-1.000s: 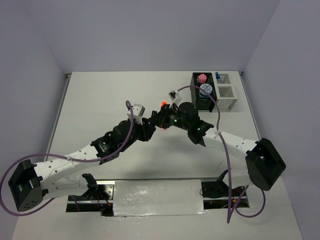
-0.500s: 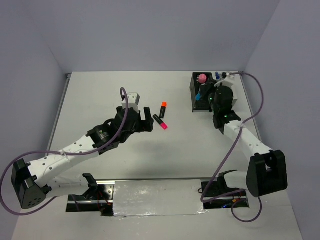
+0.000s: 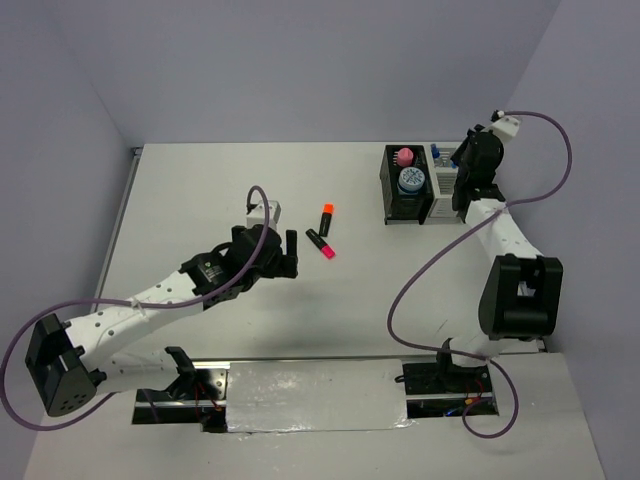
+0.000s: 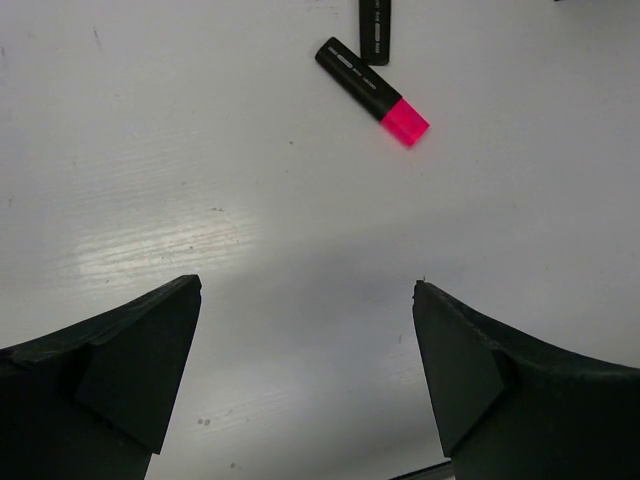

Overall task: Sort the stationery into containers
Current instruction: Place the pen in the storage box, then pick up the pen from the center of the board, then place the pen in the storage box.

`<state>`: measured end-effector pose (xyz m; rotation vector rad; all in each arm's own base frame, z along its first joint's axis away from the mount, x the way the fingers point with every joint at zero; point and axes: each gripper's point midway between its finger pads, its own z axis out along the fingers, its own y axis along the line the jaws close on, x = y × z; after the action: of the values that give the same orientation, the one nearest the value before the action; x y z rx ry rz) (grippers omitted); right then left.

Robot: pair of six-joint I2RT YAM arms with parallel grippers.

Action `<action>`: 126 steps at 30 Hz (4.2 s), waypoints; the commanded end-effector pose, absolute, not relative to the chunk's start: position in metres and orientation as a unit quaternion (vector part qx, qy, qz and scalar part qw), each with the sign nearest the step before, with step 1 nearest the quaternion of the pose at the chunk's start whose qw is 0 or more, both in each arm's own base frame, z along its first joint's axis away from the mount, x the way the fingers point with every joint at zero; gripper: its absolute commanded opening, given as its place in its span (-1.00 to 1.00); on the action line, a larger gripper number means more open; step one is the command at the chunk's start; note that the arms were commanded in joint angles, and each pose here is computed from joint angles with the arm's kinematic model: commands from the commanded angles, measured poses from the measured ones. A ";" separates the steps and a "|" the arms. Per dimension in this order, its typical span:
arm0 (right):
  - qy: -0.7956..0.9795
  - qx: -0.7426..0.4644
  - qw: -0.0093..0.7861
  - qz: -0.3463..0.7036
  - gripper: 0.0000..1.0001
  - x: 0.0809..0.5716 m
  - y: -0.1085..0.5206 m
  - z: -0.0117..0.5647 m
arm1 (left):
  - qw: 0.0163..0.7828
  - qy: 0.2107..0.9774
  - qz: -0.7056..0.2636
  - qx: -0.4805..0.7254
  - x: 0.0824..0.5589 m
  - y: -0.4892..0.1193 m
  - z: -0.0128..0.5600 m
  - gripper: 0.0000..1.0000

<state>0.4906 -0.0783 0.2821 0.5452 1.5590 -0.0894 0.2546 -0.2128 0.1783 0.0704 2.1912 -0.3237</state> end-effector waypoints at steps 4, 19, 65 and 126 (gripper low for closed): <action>0.711 0.230 0.661 -0.072 -0.95 0.506 -0.102 0.266 | 0.449 0.887 -0.105 0.009 0.272 -0.198 0.192 0.99; 0.739 0.251 0.623 -0.050 0.22 0.500 -0.097 0.212 | 0.437 0.890 -0.130 -0.011 0.279 -0.206 0.192 0.99; 0.773 0.083 0.540 0.324 0.76 0.339 0.122 0.258 | 0.231 0.945 0.031 -0.227 0.296 -0.249 0.015 -1.00; 0.721 0.244 0.643 -0.087 -0.86 0.507 -0.077 0.246 | 0.396 0.880 -0.235 0.119 0.224 -0.268 0.131 0.99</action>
<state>0.4996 -0.0586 0.2236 0.5261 1.7317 -0.1697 0.2171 -0.2599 0.1194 0.2676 2.2750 -0.5834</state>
